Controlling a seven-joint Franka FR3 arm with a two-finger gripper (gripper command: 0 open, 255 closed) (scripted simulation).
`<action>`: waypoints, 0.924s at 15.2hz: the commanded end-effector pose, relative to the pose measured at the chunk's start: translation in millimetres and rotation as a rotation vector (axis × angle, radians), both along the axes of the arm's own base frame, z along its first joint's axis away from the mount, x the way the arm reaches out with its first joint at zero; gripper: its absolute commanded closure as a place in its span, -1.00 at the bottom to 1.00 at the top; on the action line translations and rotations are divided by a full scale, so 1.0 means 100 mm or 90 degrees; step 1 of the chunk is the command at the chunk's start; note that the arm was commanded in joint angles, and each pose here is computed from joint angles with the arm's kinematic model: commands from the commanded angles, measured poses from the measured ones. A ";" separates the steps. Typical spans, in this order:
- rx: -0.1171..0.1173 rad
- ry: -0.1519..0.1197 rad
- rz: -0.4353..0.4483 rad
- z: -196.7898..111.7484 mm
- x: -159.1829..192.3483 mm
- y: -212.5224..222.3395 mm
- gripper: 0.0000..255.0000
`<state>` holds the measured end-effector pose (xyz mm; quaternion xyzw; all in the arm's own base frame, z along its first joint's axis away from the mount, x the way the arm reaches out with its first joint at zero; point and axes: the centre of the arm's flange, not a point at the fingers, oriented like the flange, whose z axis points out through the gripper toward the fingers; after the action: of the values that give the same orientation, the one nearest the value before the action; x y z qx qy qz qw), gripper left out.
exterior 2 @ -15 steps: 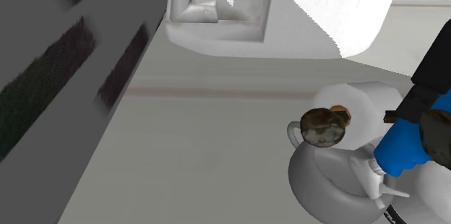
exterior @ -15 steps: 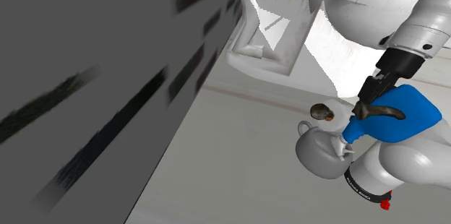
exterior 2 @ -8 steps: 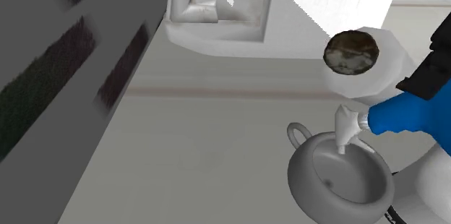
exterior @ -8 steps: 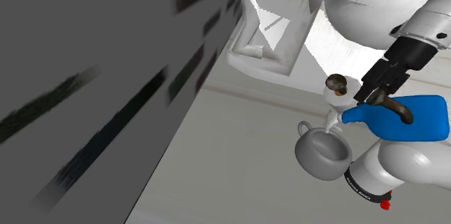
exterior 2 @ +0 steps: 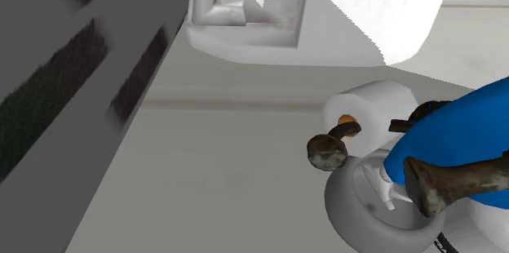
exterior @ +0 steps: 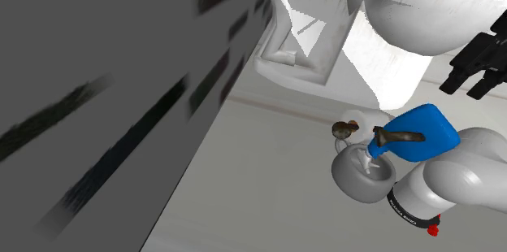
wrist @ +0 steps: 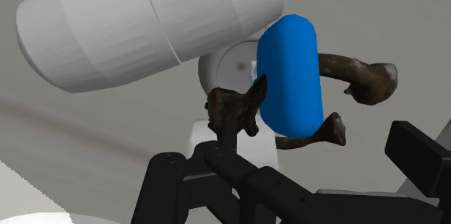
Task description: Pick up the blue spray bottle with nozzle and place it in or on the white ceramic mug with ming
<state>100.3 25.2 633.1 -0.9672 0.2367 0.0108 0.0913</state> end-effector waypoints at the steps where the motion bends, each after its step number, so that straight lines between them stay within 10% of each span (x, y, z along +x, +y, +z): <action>1: -0.007 0.000 -0.007 -0.03 -0.03 0.05 -1.00; 14: -0.007 0.000 -0.007 -0.32 -0.02 0.10 -1.00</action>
<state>98.3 35.1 601.1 -0.9665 0.2419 0.0093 0.0858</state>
